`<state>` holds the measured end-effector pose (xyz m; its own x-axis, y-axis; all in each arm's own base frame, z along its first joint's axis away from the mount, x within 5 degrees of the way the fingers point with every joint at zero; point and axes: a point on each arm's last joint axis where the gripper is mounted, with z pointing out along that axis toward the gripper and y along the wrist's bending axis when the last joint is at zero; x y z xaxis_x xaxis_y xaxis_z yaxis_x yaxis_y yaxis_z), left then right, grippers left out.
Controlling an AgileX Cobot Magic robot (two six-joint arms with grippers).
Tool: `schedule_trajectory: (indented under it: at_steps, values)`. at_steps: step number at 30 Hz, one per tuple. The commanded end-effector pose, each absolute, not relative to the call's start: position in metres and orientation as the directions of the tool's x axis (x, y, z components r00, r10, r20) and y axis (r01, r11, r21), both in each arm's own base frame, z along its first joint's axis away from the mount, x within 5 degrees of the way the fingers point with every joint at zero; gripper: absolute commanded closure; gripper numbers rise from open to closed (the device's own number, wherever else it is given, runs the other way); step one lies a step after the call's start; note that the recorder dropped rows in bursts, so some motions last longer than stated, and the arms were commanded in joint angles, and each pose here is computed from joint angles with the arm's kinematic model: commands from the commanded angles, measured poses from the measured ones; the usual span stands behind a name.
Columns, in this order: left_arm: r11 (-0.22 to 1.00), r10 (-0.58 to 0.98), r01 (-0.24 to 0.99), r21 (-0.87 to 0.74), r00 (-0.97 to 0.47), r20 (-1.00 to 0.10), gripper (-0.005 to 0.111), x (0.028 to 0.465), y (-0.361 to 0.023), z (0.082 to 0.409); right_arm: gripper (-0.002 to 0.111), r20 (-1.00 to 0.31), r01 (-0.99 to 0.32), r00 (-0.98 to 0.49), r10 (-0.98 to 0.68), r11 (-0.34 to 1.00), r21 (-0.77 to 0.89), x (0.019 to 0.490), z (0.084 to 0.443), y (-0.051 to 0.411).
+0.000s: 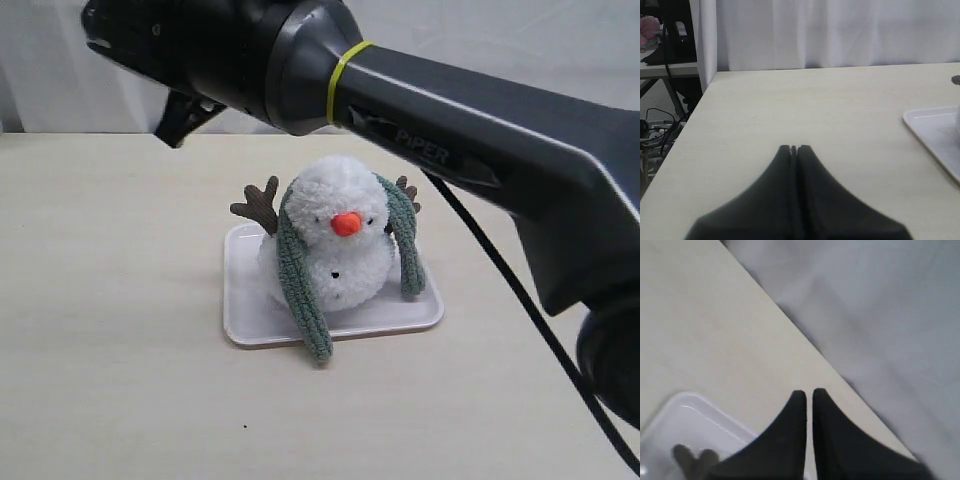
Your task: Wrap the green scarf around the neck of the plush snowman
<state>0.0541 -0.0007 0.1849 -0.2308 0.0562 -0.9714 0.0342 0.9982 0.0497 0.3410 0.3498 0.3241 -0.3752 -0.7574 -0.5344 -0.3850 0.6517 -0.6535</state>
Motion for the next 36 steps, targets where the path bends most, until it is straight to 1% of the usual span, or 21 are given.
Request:
schedule_trajectory:
  at_steps: [1, 2, 4, 7, 10, 12, 13, 16, 19, 23, 29, 36]
  values:
    - [0.998, 0.054, 0.032, 0.048, -0.218, -0.975, 0.107, 0.054, -0.001, 0.185, 0.104, -0.489, -0.554, -0.496, -0.717, 0.695, -0.458, 0.341, 0.325, 0.330]
    - [0.998, 0.054, 0.032, 0.048, -0.218, -0.975, 0.107, 0.054, -0.001, 0.185, 0.104, -0.450, -0.613, -0.539, -0.712, 0.698, -0.370, 0.346, 0.323, 0.317]
    - [0.998, 0.054, 0.032, 0.048, -0.218, -0.975, 0.107, 0.054, -0.001, 0.185, 0.104, -0.454, -0.600, -0.559, -0.694, 0.716, -0.357, 0.354, 0.327, 0.305]
    - [0.998, 0.054, 0.032, 0.048, -0.218, -0.975, 0.107, 0.054, -0.001, 0.185, 0.104, -0.485, -0.584, -0.565, -0.667, 0.739, -0.336, 0.351, 0.341, 0.297]
    - [0.998, 0.054, 0.032, 0.048, -0.218, -0.975, 0.107, 0.054, -0.001, 0.185, 0.104, -0.469, -0.633, -0.572, -0.673, 0.726, -0.268, 0.345, 0.335, 0.301]
    - [0.998, 0.054, 0.032, 0.048, -0.218, -0.975, 0.107, 0.054, -0.001, 0.185, 0.104, -0.423, -0.635, -0.580, -0.696, 0.712, -0.300, 0.346, 0.321, 0.299]
    - [0.998, 0.054, 0.032, 0.048, -0.218, -0.975, 0.107, 0.054, -0.001, 0.185, 0.104, -0.372, -0.631, -0.590, -0.717, 0.696, -0.341, 0.348, 0.307, 0.296]
    - [0.998, 0.054, 0.032, 0.048, -0.218, -0.975, 0.107, 0.054, -0.001, 0.185, 0.104, -0.324, -0.620, -0.603, -0.729, 0.684, -0.384, 0.349, 0.293, 0.291]
    - [0.998, 0.054, 0.032, 0.048, -0.218, -0.975, 0.107, 0.054, -0.001, 0.185, 0.104, -0.319, -0.589, -0.618, -0.719, 0.692, -0.418, 0.351, 0.290, 0.287]
    - [0.998, 0.054, 0.032, 0.048, -0.218, -0.975, 0.107, 0.054, -0.001, 0.185, 0.104, -0.336, -0.581, -0.620, -0.709, 0.703, -0.411, 0.353, 0.285, 0.290]
    - [0.998, 0.054, 0.032, 0.048, -0.218, -0.975, 0.107, 0.054, -0.001, 0.185, 0.104, -0.263, -0.599, -0.653, -0.710, 0.697, -0.394, 0.358, 0.254, 0.297]
    - [0.998, 0.054, 0.032, 0.048, -0.218, -0.975, 0.107, 0.054, -0.001, 0.185, 0.104, -0.244, -0.610, -0.656, -0.714, 0.693, -0.385, 0.361, 0.239, 0.301]
